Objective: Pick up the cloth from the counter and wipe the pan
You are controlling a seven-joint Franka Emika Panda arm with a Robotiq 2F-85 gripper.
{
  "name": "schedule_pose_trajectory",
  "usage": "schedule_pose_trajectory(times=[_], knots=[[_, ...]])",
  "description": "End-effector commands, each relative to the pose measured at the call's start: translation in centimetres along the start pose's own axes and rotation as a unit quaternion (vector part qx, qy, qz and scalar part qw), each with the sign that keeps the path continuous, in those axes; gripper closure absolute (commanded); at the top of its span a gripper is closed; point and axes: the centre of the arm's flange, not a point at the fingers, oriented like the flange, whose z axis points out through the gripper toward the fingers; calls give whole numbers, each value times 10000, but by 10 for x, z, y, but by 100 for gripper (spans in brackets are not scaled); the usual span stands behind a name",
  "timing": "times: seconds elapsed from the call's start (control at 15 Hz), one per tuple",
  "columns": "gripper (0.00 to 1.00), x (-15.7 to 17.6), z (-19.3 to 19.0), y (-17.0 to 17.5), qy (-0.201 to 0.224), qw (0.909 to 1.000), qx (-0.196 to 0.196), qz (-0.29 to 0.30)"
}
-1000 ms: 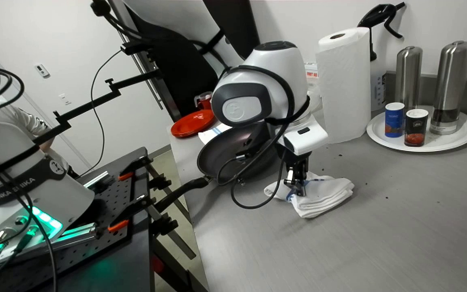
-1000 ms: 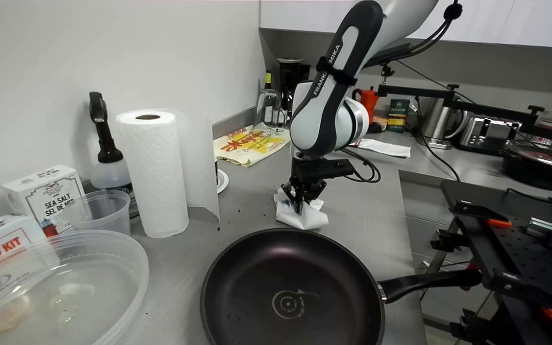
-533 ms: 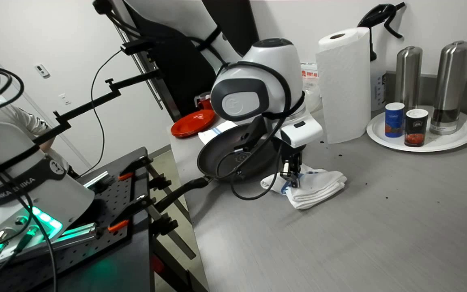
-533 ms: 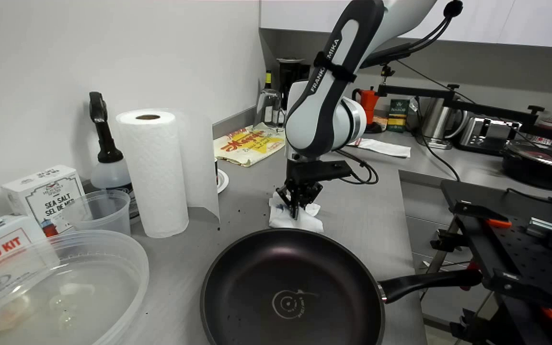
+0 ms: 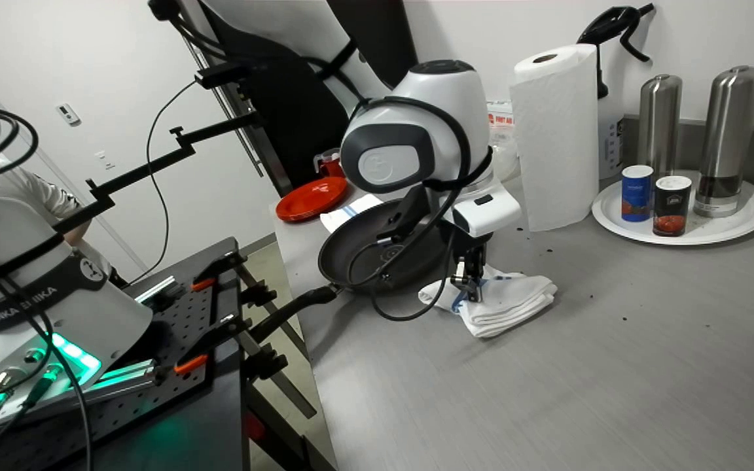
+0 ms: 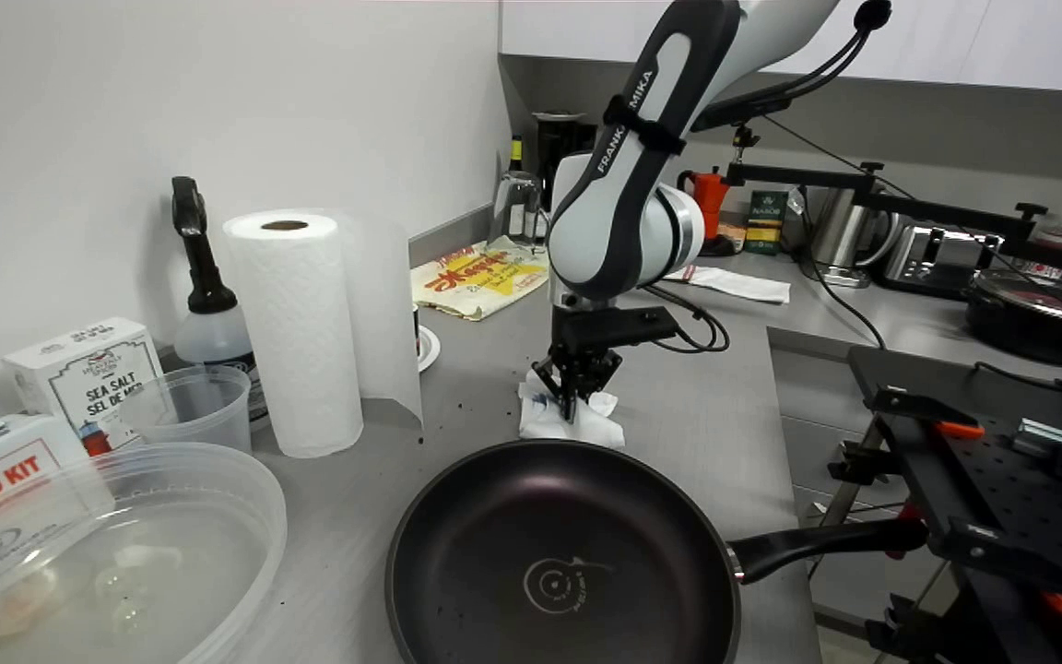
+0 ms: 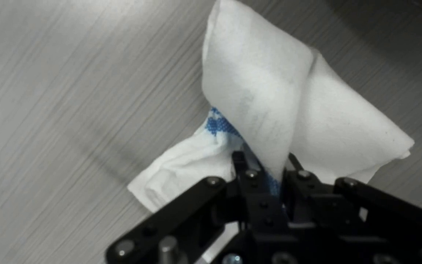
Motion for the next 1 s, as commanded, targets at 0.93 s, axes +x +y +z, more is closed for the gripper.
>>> schedule_pose_trajectory(times=[0.93], knots=[[97,-62,-195,-49,802,9905,739,-838]])
